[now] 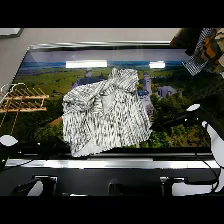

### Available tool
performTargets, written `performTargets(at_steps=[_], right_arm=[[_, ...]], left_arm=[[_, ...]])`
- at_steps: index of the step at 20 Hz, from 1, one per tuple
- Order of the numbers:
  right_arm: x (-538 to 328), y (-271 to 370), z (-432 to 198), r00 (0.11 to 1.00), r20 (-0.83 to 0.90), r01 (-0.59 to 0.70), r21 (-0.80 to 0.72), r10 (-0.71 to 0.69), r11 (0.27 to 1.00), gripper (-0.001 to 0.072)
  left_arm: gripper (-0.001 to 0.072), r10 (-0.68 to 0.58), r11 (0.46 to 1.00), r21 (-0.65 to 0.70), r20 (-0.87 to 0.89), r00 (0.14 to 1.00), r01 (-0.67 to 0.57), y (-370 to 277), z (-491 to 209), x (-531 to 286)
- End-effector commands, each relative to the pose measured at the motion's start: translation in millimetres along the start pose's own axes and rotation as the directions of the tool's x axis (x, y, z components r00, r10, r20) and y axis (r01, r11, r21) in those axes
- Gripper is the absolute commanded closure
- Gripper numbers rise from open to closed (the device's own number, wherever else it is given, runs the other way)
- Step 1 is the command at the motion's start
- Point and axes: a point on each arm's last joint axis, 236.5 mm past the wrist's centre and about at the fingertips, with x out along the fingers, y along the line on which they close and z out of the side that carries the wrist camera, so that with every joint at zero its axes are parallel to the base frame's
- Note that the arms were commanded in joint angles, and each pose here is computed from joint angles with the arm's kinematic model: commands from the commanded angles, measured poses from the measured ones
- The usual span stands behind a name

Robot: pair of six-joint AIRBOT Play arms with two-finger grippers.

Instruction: Fold the clothes and pants, and hang the long-sleeved shirts on hangers.

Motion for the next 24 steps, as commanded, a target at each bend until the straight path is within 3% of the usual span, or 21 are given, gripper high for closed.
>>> performTargets(at_steps=[1, 7, 15, 16, 17, 18, 21, 24], right_arm=[[0, 12, -3, 0.999, -0.010, -0.048, -0.002, 0.048, 0.999, 0.0677], [0, 15, -4, 0.998, -0.012, -0.062, 0.020, 0.063, 0.998, 0.0677], [-1, 26, -3, 0.994, -0.008, -0.107, 0.029, 0.107, 0.994, 0.0677], [-2, 31, -3, 0.992, -0.007, -0.129, 0.034, 0.130, 0.991, 0.0677], [-1, 37, -3, 0.989, -0.009, -0.148, 0.031, 0.148, 0.988, 0.0677], [2, 43, -5, 0.988, -0.016, -0.155, 0.024, 0.156, 0.988, 0.0677], [17, 71, -14, 0.987, -0.027, -0.161, -0.077, 0.159, 0.984, 0.0678], [-14, 134, 17, 0.958, 0.157, -0.204, -0.211, 0.239, 0.956, 0.0679]], left_arm=[[0.0096, -0.029, 1.000, -0.008, -0.064, 0.998, 0.029, 0, -22, 18], [0.0096, 0.005, 0.999, 0.035, -0.008, 1.000, -0.005, -8, -18, 36], [0.0098, -0.006, 1.000, -0.016, -0.013, 1.000, 0.005, -19, -12, 68], [0.0134, -0.018, 1.000, -0.019, -0.017, 1.000, 0.018, -24, -13, 73], [0.0327, -0.038, 0.999, -0.010, -0.022, 0.999, 0.038, -31, -15, 76], [0.0661, -0.074, 0.997, 0.015, -0.023, 0.997, 0.074, -42, -15, 78], [0.0680, -0.174, 0.982, 0.088, 0.042, 0.984, 0.169, -89, 9, 59], [0.0682, -0.298, 0.927, 0.293, 0.202, 0.933, 0.233, -173, 59, 1]])
